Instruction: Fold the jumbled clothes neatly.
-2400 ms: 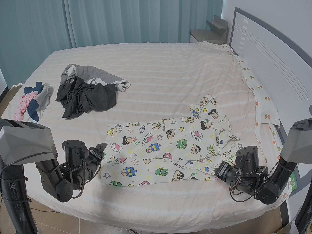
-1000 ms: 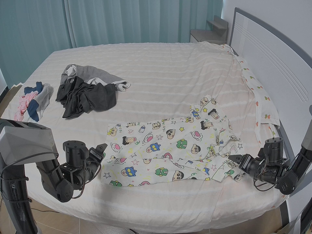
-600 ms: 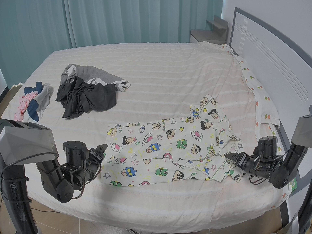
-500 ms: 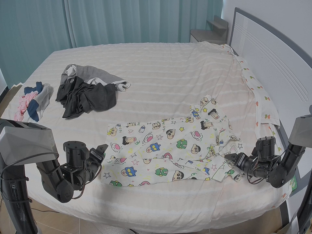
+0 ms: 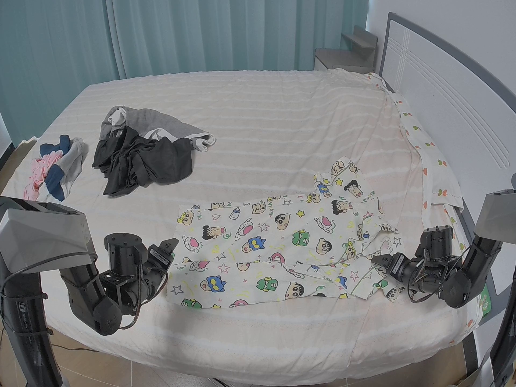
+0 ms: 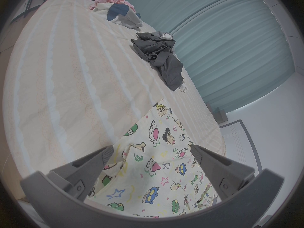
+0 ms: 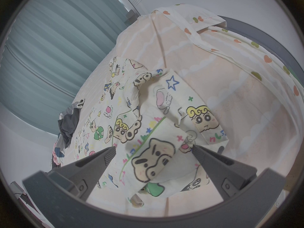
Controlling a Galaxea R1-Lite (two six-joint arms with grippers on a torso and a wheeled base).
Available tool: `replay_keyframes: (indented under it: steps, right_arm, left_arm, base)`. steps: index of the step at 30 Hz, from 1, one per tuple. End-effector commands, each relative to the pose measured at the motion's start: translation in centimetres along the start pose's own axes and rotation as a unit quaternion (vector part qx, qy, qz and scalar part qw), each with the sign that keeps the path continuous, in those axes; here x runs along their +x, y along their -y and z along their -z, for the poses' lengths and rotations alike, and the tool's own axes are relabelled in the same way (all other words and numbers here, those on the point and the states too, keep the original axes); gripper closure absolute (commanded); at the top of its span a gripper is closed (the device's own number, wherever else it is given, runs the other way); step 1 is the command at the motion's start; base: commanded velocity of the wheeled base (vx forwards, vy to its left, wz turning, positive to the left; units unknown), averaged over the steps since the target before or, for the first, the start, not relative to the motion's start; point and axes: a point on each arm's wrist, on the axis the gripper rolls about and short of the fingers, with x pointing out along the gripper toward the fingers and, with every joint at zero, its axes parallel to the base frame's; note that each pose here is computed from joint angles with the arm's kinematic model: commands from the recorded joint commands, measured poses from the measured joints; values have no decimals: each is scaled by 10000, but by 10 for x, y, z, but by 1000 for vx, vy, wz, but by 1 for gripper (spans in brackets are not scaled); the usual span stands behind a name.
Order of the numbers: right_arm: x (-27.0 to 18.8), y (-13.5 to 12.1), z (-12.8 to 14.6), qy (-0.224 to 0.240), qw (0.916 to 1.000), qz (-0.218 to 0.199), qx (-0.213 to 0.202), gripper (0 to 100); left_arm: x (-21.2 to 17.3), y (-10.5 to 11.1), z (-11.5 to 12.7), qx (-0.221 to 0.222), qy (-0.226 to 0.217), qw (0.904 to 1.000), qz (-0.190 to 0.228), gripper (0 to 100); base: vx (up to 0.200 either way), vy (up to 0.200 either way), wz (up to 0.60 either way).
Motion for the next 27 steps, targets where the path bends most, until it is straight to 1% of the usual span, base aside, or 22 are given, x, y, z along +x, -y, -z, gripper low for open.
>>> replay_keyframes:
  steps: [1, 9, 13, 14, 27]
  right_arm:
    - [0, 4, -2, 22, 10000, 62, 5, 0]
    - [3, 6, -5, 68, 9999, 76, 42, 0]
    - [6, 4, -8, 109, 9999, 19, 38, 0]
    - [10, 5, -9, 117, 9999, 39, 56, 100]
    - [1, 5, -12, 204, 9997, 44, 83, 100]
  left_arm:
    - [0, 0, 0, -2, 1, 10000, -6, 0]
    - [0, 0, 0, -4, 5, 10000, 1, 0]
    - [0, 0, 0, -4, 5, 10000, 1, 0]
    - [0, 0, 0, -2, 1, 10000, -6, 0]
    - [0, 0, 0, -4, 5, 10000, 1, 0]
  base:
    - [0, 0, 0]
    - [0, 0, 0]
    - [0, 0, 0]
    - [0, 0, 0]
    - [0, 0, 0]
